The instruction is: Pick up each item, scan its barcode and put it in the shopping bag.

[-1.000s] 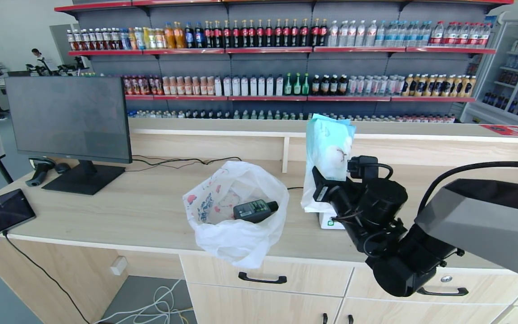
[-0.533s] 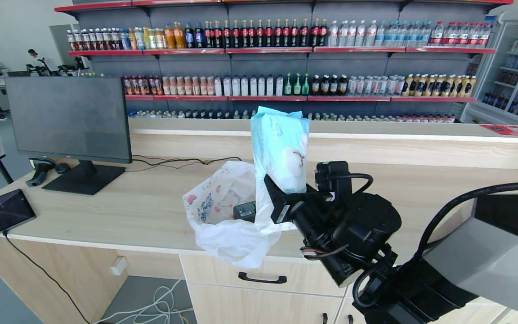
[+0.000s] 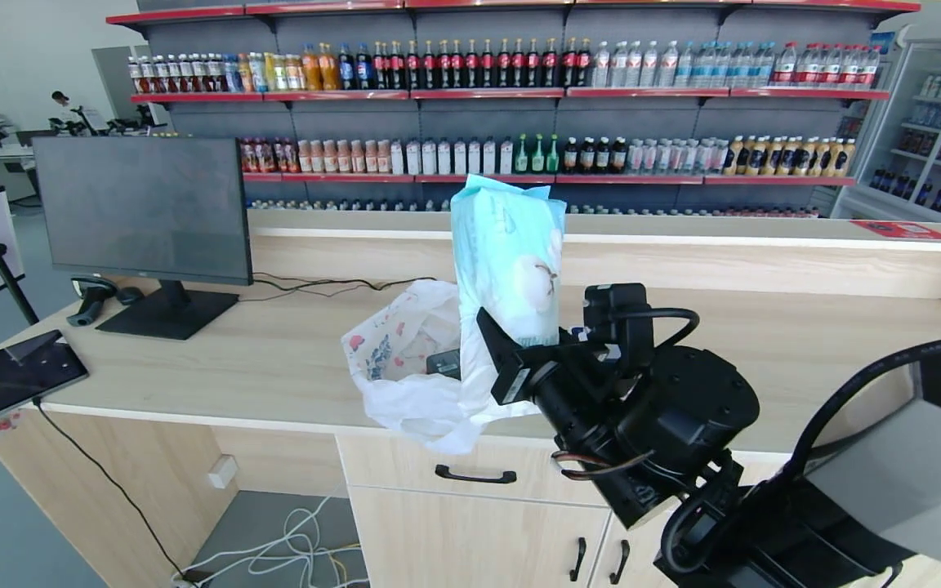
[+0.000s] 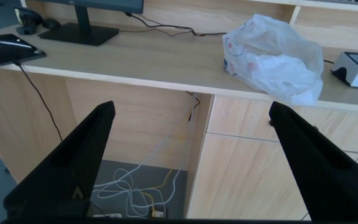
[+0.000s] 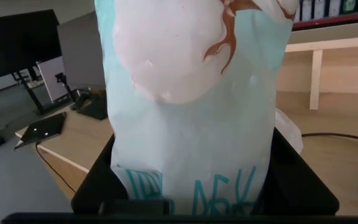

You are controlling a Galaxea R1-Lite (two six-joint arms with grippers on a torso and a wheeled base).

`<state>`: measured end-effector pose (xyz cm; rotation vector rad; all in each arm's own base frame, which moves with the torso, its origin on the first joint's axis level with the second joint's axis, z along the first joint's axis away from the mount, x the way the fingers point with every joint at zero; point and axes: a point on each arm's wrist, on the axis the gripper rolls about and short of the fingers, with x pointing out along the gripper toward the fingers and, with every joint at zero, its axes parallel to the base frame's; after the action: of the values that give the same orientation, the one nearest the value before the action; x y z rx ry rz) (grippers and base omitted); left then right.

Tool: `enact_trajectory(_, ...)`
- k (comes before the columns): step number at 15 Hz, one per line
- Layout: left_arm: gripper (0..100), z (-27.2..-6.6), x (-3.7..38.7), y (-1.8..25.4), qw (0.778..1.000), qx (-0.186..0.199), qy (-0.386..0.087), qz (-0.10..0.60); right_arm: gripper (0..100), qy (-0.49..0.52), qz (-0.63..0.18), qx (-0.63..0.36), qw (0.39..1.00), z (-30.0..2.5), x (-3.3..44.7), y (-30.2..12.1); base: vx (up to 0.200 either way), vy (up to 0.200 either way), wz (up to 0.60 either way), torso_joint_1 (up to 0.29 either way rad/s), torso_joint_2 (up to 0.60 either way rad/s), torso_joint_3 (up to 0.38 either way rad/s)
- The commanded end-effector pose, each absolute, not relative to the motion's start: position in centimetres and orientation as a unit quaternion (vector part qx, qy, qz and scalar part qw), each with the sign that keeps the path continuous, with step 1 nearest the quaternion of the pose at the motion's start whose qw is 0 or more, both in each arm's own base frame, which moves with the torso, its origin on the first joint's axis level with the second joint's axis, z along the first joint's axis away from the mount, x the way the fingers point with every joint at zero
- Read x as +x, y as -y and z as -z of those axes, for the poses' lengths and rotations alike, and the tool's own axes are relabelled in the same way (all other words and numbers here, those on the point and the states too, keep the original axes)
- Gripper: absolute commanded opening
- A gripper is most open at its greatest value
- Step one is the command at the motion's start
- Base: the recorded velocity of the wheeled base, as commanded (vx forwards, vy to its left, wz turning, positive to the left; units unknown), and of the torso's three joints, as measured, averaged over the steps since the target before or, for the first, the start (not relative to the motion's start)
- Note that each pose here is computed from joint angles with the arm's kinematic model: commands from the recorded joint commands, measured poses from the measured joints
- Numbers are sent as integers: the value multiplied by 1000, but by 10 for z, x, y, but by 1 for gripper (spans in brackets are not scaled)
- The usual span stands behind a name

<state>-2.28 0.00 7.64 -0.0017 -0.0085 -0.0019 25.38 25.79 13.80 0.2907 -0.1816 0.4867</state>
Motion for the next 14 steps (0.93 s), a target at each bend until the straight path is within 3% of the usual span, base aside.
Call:
enact_trajectory(1, 100, -76, -23, 0, 1000, -1, 5, 1, 0, 92, -238, 145, 956, -140, 254, -255, 0, 0, 0, 0, 0, 0)
enact_trajectory(4, 100, -76, -23, 0, 1000, -2, 5, 1, 0, 94, -236, 149, 956, -143, 254, -254, 0, 0, 0, 0, 0, 0)
enact_trajectory(10, 100, -77, -23, 0, 1000, -2, 5, 0, 0, 93, -235, 148, 956, -143, 253, -252, 0, 200, 0, 8, 7, 0)
enact_trajectory(14, 100, -77, -23, 0, 1000, -2, 5, 0, 0, 91, -236, 148, 956, -142, 252, -253, 0, 0, 0, 0, 0, 0)
